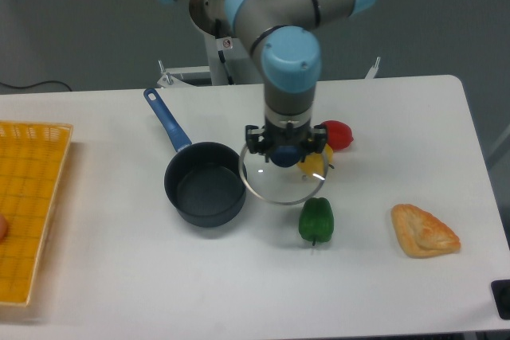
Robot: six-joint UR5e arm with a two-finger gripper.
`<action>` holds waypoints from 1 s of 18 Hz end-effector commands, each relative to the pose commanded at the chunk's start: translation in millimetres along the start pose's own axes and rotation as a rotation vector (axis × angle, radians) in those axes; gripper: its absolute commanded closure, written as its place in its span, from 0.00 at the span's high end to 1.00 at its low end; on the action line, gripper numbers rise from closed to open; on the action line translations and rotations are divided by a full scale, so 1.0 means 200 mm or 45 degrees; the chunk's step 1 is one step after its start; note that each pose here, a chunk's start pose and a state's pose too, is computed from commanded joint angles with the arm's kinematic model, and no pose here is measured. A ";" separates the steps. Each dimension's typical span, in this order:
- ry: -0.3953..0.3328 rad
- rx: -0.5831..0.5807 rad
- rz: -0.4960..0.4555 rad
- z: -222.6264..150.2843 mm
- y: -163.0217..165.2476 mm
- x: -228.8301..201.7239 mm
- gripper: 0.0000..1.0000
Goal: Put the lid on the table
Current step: 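Lift the glass lid off the saucepan and carry it past the peppers, then move the held glass lid beyond the red pepper toward the flatbread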
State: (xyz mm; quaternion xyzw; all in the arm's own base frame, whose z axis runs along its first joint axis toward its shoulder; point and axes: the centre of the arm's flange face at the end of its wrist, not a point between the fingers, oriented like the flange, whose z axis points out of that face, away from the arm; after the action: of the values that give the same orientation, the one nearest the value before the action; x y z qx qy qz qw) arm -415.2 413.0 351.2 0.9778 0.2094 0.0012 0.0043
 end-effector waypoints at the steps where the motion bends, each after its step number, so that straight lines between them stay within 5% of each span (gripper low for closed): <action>1: 0.001 -0.002 0.008 0.01 0.02 -0.05 0.67; 18: -0.008 -0.006 0.184 0.21 0.17 -0.67 0.67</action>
State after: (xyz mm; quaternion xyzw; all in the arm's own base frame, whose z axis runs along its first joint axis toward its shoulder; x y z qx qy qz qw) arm -523.3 326.4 308.9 0.9904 0.1384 -0.0012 0.0072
